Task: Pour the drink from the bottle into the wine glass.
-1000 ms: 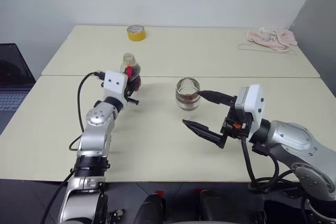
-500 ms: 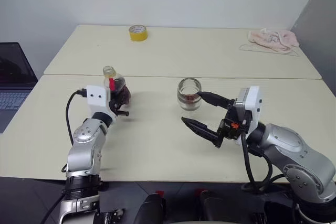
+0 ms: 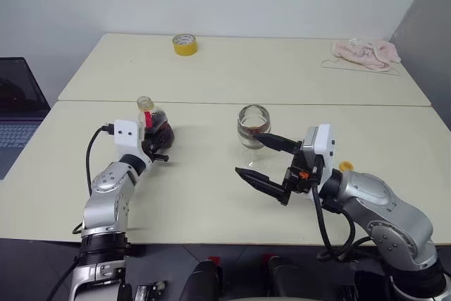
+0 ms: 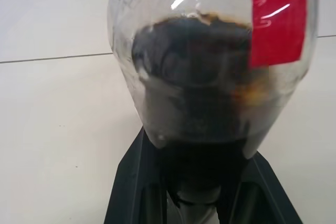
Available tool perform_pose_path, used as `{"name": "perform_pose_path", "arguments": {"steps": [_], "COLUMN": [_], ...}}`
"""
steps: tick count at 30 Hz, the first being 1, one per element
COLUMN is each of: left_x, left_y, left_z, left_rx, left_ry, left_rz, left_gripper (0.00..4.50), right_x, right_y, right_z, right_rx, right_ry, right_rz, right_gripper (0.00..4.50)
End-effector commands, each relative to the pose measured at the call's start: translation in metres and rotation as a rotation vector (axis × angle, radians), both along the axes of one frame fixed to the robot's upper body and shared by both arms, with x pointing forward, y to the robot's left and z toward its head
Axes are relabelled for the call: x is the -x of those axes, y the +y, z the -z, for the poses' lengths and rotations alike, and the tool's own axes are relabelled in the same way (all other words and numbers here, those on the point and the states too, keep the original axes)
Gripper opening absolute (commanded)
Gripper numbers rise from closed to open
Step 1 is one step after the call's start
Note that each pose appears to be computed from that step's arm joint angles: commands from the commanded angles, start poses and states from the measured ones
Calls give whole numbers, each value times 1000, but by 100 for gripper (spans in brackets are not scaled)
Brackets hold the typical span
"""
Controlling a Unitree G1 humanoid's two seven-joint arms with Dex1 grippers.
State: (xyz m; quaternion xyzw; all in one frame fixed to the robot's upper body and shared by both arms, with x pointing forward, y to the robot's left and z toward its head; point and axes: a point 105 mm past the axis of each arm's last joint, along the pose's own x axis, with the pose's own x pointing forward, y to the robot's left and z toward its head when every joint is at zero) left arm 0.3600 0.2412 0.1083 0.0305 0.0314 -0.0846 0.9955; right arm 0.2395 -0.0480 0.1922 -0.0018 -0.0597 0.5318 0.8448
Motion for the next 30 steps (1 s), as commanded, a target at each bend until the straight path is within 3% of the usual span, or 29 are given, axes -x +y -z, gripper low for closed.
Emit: {"name": "perform_pose_path", "arguments": {"steps": [1, 9, 20, 30], "left_x": [-3, -3, -2, 6], "left_y": [2, 4, 5, 4], "left_z": [-10, -10, -14, -29], "left_rx": [-37, -43, -38, -64], "left_ry": [-37, -37, -51, -116], "left_rz": [-5, -25, -32, -40], "left_gripper": [72, 72, 432, 445], "right_x": [4, 8, 9, 10], "right_y": [0, -5, -3, -4], "right_z": [-5, -10, -9, -9], "right_rx": [-7, 8, 34, 42], "right_ry": [-44, -70, -83, -95], "right_rz": [4, 13, 2, 11], "right_gripper": [450, 450, 450, 450]}}
